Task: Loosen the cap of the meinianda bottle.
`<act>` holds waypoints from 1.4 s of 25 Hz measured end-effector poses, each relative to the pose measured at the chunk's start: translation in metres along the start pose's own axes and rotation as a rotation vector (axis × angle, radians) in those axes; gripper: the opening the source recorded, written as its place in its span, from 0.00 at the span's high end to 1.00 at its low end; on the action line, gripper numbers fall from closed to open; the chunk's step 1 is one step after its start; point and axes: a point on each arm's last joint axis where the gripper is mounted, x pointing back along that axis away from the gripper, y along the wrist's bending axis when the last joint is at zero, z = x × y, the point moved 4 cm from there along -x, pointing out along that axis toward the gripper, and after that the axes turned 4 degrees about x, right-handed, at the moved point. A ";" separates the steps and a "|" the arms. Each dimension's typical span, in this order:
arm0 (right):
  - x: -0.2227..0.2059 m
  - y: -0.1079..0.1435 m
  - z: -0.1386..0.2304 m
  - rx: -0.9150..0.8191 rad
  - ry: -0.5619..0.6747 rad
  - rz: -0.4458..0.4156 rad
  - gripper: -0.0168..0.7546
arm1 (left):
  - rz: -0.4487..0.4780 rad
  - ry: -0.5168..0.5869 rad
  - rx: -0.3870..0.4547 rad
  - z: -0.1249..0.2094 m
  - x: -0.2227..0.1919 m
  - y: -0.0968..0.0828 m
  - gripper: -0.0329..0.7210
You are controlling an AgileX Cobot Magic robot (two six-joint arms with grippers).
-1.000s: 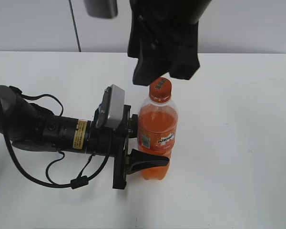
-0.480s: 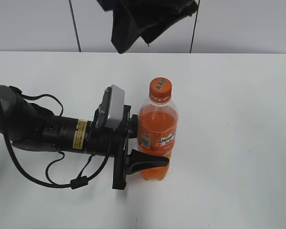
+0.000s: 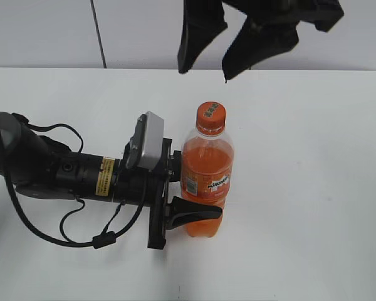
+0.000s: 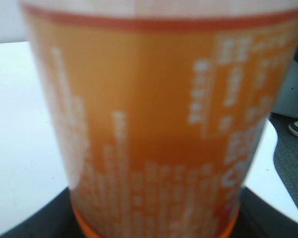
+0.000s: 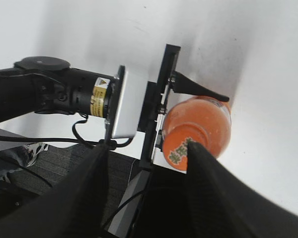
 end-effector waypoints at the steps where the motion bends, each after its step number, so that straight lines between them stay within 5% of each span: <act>1: -0.004 -0.003 0.003 -0.015 0.015 0.011 0.49 | 0.000 0.000 0.000 0.000 0.000 0.000 0.43; 17: -0.037 -0.018 0.007 -0.179 0.065 0.126 0.48 | 0.000 0.000 0.000 0.000 0.000 0.000 0.43; 35: -0.050 -0.018 0.007 -0.182 0.101 0.132 0.48 | -0.001 0.000 0.000 0.000 0.000 0.000 0.43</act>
